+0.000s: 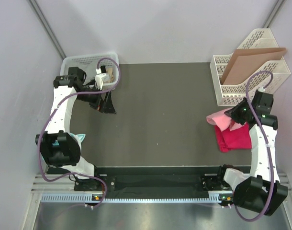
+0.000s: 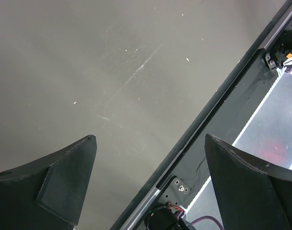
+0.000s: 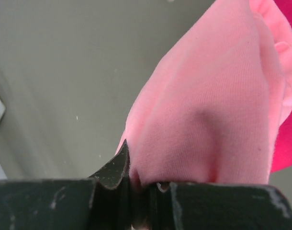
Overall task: Fold and stack the t-shirts
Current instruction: Neatly place the folded tshirt to the corner
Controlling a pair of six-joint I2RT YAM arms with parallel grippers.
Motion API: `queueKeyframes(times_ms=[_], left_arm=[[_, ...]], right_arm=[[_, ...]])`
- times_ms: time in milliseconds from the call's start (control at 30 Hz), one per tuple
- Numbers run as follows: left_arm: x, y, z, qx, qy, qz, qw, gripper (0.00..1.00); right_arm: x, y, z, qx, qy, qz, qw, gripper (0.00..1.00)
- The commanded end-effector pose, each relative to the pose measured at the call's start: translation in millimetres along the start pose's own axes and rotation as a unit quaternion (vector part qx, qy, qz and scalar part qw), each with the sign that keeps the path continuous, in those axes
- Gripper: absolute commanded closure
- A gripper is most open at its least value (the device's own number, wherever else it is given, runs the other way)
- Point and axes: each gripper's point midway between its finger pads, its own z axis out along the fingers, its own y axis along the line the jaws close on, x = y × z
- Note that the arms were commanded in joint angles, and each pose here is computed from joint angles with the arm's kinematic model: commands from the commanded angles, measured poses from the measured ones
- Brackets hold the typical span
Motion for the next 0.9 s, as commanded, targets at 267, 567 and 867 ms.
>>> queueKeyframes(times_ms=[267, 567, 867], left_arm=[[-1, 3, -7, -0.01, 0.009, 0.008, 1.0, 0.01], [2, 1, -6, -0.005, 0.013, 0.01, 1.0, 0.01], [1, -6, -16, -0.01, 0.02, 0.018, 1.0, 0.01]], right_arm=[[-86, -25, -10, 0.094, -0.079, 0.024, 0.992, 1.0], [-30, -114, 17, 0.235, -0.046, 0.07, 0.968, 1.0], [-10, -127, 13, 0.256, -0.014, 0.106, 0.961, 0.0]])
